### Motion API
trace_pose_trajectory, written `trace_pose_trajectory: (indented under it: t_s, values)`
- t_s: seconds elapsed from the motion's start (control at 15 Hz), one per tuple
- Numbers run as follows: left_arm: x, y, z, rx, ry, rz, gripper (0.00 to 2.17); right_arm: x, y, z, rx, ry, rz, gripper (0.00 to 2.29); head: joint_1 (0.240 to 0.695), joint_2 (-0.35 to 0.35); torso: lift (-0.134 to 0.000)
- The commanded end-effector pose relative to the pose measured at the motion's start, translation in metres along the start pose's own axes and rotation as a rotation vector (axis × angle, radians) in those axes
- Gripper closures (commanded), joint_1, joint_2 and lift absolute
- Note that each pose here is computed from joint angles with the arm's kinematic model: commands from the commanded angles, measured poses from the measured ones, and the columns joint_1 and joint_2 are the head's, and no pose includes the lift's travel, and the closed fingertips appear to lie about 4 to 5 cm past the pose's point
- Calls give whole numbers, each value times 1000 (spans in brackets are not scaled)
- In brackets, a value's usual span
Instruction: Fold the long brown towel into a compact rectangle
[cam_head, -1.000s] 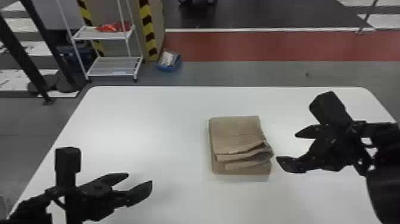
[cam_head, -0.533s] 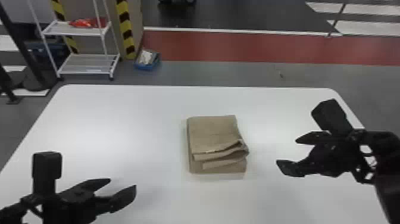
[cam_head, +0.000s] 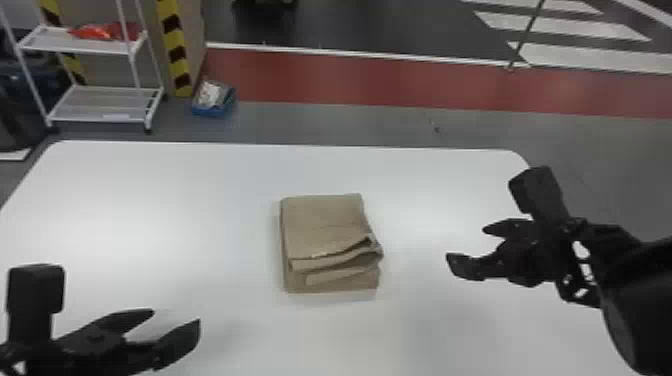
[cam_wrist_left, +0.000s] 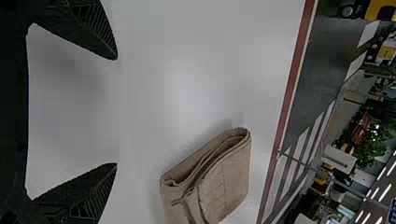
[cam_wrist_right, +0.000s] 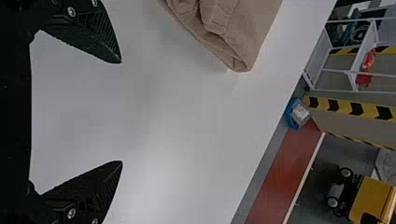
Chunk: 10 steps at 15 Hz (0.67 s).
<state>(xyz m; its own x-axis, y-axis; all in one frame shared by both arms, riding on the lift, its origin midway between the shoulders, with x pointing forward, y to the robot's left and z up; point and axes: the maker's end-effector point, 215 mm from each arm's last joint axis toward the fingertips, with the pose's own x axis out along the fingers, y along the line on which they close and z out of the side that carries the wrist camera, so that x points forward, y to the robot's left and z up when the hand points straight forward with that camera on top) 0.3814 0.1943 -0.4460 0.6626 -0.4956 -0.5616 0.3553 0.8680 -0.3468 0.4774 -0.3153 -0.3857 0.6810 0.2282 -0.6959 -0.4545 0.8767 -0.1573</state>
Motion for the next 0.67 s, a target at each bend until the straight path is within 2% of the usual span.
trace_pose_trajectory:
  t_s: [0.0,0.27,0.33,0.47,0.53,0.6]
  values:
    - [1,-7,2,4,-2,-10,66,-2,-10,16,60,-52,4,124,695,-154,-120]
    - [-1,-8,-1,0,0,-1,66,4,-12,8,-8,-19,-59,127,695,-174,-120]
    - [-1,-8,-2,-2,3,0,66,5,-14,11,-1,-31,-79,130,695,-178,-120]
    - [-1,-7,-4,-6,4,7,66,5,-27,11,-19,-47,-162,127,695,-181,-120]
    - [0,-7,-3,-5,2,10,66,4,-30,14,-10,-63,-182,127,695,-186,-120]
    - [0,-7,-4,-8,1,14,66,3,-29,24,7,-89,-172,124,695,-190,-120]
